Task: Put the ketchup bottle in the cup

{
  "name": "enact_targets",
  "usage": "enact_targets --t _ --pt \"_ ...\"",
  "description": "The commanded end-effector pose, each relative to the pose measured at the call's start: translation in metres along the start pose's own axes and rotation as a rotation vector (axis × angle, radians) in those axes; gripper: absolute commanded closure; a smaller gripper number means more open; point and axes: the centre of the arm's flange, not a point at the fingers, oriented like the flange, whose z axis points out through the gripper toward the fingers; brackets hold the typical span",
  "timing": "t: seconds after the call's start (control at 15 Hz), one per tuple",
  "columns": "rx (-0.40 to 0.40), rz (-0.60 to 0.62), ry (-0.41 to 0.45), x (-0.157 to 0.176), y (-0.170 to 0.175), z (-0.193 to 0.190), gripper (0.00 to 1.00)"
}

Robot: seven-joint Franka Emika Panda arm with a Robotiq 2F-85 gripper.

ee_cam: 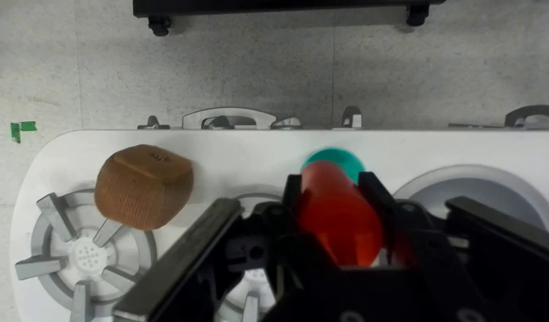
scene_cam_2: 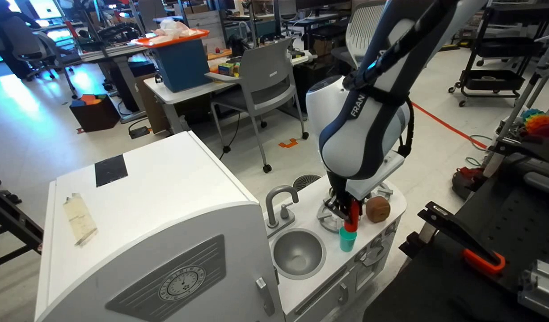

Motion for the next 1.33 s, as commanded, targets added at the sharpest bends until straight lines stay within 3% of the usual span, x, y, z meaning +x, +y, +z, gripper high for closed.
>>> enact_targets --t 0.0,0.4,1.27 --pt "0.023 -0.062 -0.001 -0.027 -0.018 -0.01 0.89" --pt "0.006 -0.059 0.015 -0.011 -0.031 -0.004 0.89" --pt "-0.062 0.0 0.025 0.017 -0.002 0.026 0.89"
